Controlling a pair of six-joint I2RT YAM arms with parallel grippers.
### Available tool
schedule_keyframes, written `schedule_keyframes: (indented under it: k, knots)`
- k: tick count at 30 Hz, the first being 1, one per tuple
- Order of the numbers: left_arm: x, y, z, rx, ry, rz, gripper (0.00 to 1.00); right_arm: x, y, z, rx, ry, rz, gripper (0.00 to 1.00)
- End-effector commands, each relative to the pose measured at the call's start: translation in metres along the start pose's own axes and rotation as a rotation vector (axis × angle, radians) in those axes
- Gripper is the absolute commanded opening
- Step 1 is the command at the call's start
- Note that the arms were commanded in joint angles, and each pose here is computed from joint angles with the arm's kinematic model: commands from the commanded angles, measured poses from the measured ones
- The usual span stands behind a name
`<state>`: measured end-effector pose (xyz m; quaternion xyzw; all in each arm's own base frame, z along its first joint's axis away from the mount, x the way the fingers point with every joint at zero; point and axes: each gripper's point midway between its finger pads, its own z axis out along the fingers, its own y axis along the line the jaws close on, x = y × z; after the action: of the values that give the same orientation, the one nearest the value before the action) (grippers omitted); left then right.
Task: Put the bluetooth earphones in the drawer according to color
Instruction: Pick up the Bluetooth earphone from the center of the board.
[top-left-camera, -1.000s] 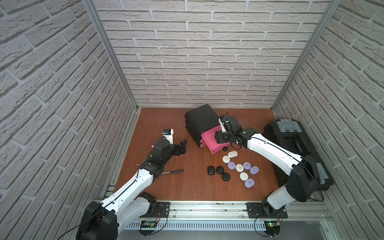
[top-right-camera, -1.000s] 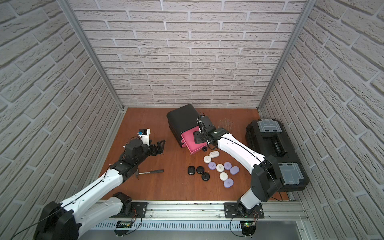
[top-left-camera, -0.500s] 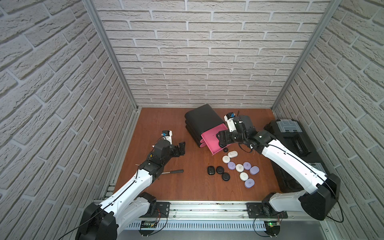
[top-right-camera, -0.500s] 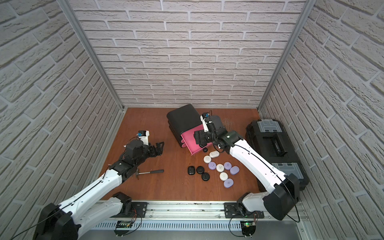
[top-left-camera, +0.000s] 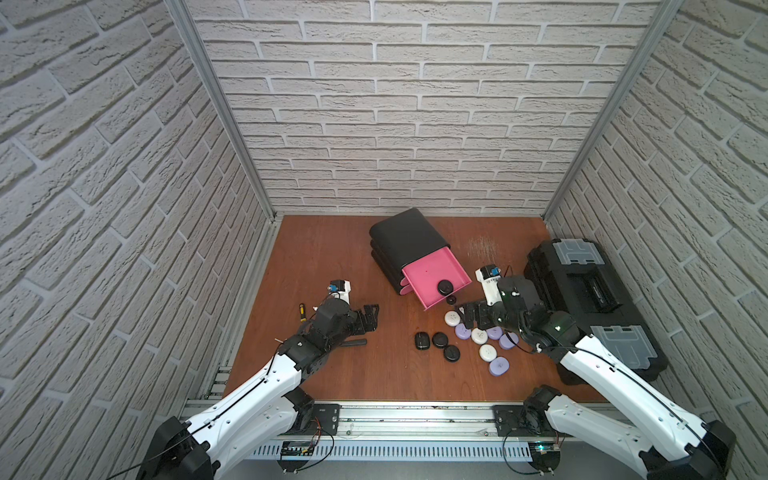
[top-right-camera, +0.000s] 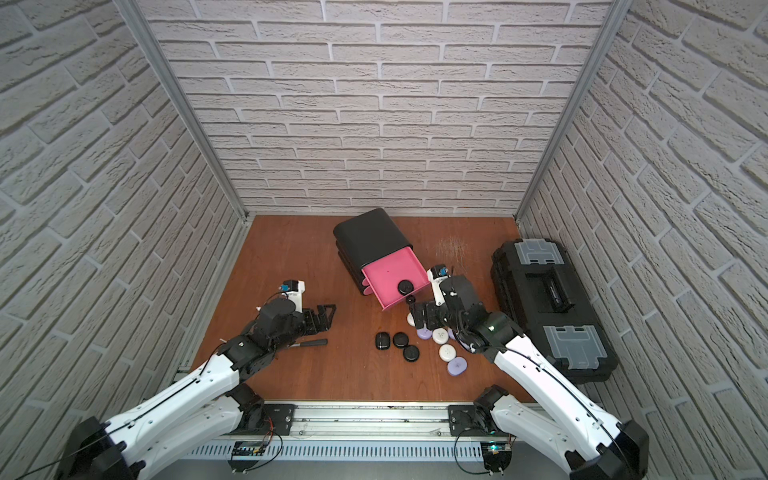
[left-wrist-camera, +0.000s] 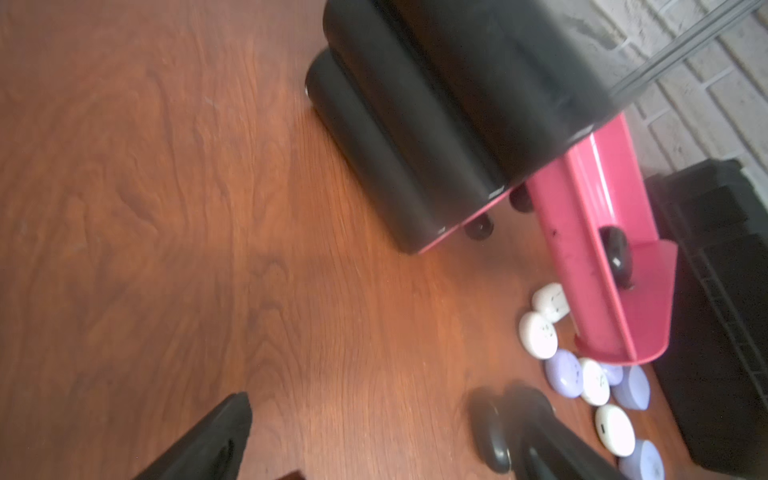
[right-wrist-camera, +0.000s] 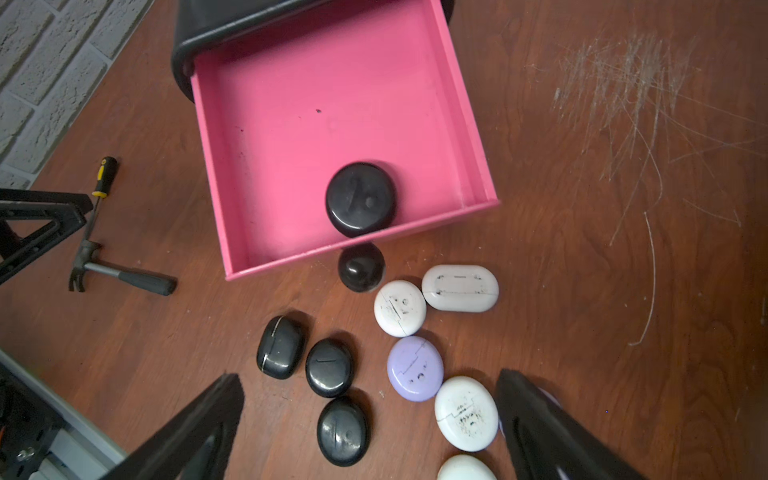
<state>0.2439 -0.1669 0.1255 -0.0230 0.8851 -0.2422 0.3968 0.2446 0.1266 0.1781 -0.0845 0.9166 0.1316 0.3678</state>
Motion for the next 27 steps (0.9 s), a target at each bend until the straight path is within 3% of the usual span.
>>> schedule_keyframes:
  k: [1, 10, 20, 27]
  knots:
    - [0.012, 0.002, 0.007, -0.067, -0.016, 0.003, 0.98, -0.007, -0.017, -0.007, 0.066, -0.117, 0.049, 0.99]
    - [0.047, -0.043, 0.03, -0.179, -0.005, 0.203, 0.98, -0.007, -0.04, -0.022, 0.141, -0.274, 0.107, 0.99]
    - [0.078, -0.1, 0.072, -0.234, 0.064, 0.39, 0.97, 0.0, -0.049, -0.01, 0.191, -0.254, 0.132, 0.99]
    - [0.098, -0.1, 0.093, -0.266, 0.116, 0.403, 0.93, 0.003, -0.049, -0.006, 0.189, -0.252, 0.139, 0.99]
